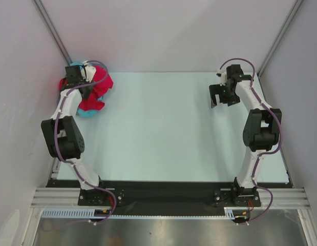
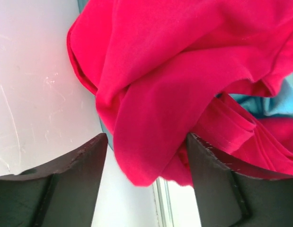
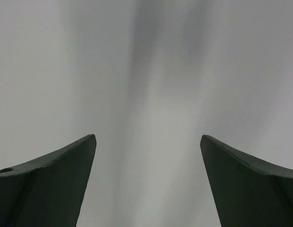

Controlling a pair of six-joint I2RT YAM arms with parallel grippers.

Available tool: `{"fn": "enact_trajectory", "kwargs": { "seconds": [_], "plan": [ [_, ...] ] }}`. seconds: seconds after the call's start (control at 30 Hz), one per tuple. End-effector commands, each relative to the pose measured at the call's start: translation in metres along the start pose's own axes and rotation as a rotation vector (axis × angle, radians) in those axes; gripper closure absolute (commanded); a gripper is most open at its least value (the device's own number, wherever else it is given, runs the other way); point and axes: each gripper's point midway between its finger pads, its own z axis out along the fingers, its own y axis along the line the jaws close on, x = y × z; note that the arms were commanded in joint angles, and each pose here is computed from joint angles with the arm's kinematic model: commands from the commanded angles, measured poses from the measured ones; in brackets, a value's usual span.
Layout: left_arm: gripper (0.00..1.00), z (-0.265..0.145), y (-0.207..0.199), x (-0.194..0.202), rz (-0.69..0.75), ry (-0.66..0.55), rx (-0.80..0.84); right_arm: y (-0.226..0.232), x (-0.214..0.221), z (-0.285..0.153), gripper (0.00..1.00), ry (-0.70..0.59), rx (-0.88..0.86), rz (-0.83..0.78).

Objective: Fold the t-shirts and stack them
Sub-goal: Grab the tshirt from the pile

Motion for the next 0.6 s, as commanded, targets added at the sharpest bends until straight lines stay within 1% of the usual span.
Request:
{"fn": "enact_trajectory", "kwargs": {
  "seconds": [0.0, 0.03, 0.07, 0.1, 0.13, 0.17, 0.2, 0.23, 0.3, 0.43, 0.47, 0.53, 0.57],
  "plan": [
    [0.32, 0.009, 0.014, -0.005, -0.006, -0.001, -0.052, -0.003, -0.011, -0.014, 0.0, -0.051, 0.026, -0.025],
    [0.37, 0.011, 0.014, -0.005, -0.01, -0.001, -0.054, -0.003, -0.011, -0.015, 0.0, -0.052, 0.028, -0.023],
    [0.44, 0.011, 0.015, -0.008, -0.01, -0.005, -0.056, -0.003, -0.011, -0.015, 0.0, -0.054, 0.029, -0.026],
    [0.48, 0.013, 0.015, -0.007, -0.013, -0.003, -0.056, -0.004, -0.011, -0.016, 0.0, -0.055, 0.034, -0.025],
    [0.65, 0.013, 0.017, -0.01, -0.011, -0.008, -0.059, -0.004, -0.01, -0.016, 0.0, -0.053, 0.035, -0.026],
    [0.78, 0.015, 0.016, -0.01, -0.009, -0.008, -0.058, -0.004, -0.011, -0.016, 0.0, -0.057, 0.038, -0.028],
    [0.98, 0.016, 0.019, -0.009, -0.017, 0.001, -0.069, -0.004, -0.011, -0.016, 0.0, -0.055, 0.041, -0.026],
    [1.0, 0.016, 0.019, -0.01, -0.024, 0.001, -0.072, -0.004, -0.011, -0.016, 0.0, -0.057, 0.041, -0.026],
    [1.0, 0.012, 0.023, -0.014, -0.054, -0.013, -0.081, -0.004, -0.011, -0.015, 0.0, -0.057, 0.041, -0.025],
    [1.0, -0.019, 0.038, -0.04, -0.15, -0.118, -0.109, -0.001, -0.009, -0.013, 0.0, -0.048, 0.042, -0.032],
    [1.0, -0.037, 0.047, -0.052, -0.198, -0.166, -0.122, 0.0, -0.009, -0.013, 0.0, -0.05, 0.042, -0.035],
    [1.0, -0.056, 0.048, -0.065, -0.226, -0.223, -0.107, 0.002, -0.009, -0.012, 0.0, -0.048, 0.04, -0.038],
    [1.0, -0.08, 0.055, -0.077, -0.243, -0.277, -0.121, 0.003, -0.009, -0.011, 0.0, -0.048, 0.038, -0.04]
  ]
}}
